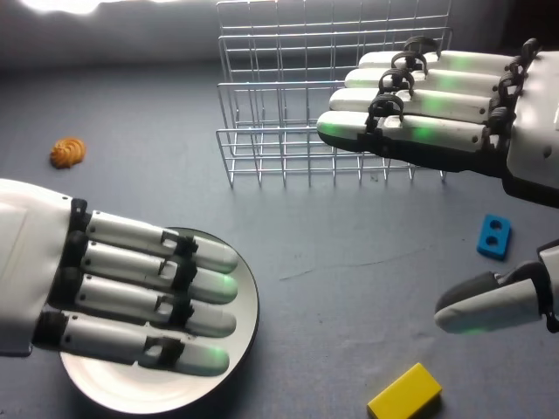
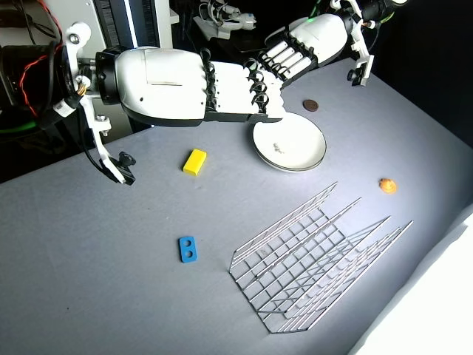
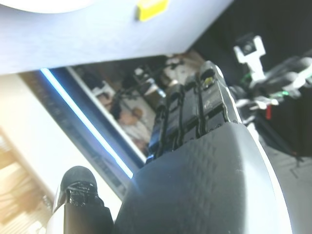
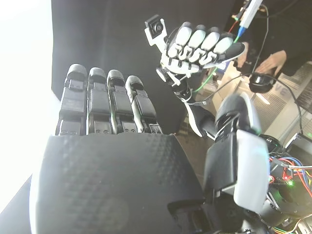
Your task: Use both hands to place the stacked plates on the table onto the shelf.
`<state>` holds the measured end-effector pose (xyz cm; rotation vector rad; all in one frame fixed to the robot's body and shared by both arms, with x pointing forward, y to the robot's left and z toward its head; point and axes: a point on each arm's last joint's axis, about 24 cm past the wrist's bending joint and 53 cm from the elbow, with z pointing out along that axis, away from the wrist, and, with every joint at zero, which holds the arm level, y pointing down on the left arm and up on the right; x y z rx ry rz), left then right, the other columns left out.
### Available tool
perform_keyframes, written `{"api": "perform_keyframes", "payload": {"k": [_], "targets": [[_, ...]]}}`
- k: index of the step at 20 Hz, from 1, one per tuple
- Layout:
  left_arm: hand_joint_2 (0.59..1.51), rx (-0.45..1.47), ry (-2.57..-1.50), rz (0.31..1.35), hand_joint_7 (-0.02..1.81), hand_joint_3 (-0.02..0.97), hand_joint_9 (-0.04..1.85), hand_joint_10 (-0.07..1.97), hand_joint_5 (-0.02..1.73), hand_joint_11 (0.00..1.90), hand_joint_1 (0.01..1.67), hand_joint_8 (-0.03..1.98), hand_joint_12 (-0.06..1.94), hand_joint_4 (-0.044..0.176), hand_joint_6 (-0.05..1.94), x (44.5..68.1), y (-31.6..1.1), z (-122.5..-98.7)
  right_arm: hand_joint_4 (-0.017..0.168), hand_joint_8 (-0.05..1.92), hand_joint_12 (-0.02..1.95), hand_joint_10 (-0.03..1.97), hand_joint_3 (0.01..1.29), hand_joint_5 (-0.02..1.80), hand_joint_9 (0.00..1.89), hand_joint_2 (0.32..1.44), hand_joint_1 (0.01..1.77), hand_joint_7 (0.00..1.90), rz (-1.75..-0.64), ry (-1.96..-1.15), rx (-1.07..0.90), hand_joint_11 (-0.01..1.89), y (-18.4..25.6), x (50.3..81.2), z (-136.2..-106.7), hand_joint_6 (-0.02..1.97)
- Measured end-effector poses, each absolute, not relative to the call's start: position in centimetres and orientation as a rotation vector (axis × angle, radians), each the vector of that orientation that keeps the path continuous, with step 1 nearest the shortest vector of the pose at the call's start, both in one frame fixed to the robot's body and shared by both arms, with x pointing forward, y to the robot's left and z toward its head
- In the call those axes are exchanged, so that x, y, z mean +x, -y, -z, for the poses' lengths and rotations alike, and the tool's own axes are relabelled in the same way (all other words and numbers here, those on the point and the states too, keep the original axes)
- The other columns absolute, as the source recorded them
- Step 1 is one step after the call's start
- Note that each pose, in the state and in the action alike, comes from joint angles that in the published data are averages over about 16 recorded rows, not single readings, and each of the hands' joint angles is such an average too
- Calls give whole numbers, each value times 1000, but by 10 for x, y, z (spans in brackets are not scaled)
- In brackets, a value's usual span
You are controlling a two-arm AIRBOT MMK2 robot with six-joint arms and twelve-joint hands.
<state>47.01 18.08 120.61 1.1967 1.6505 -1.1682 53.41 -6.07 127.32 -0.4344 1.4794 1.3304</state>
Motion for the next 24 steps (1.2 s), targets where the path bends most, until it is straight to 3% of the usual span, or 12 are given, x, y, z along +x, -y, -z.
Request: {"api": "perform_keyframes", "payload": {"k": [6, 15, 19, 24], "targets": [[1040, 1209, -1685, 1156, 52, 21, 31, 7, 44, 21, 18, 18, 14, 0, 0, 471, -184, -1200, 4, 14, -8, 5, 19, 19, 23, 989, 558, 22, -1332, -1479, -436, 21, 60, 534, -1273, 19], [1044, 1213, -1829, 1038, 65, 21, 38, 8, 45, 24, 18, 18, 12, 3, 7, 485, -207, -1170, 4, 14, 133, 5, 19, 24, 21, 958, 1107, 22, -1332, -1478, -441, 23, 60, 533, -1273, 19], [1047, 1190, -1918, 953, 65, 21, 37, 7, 44, 26, 18, 17, 12, 3, 7, 496, -225, -1153, 4, 14, 215, 5, 19, 29, 19, 954, 1232, 22, -1332, -1478, -443, 20, 59, 533, -1273, 20], [1050, 1160, -2006, 845, 61, 21, 33, 7, 44, 23, 18, 18, 13, 4, 7, 508, -246, -1136, 5, 14, 330, 5, 19, 38, 17, 951, 1261, 22, -1332, -1479, -444, 16, 59, 532, -1273, 19]]}}
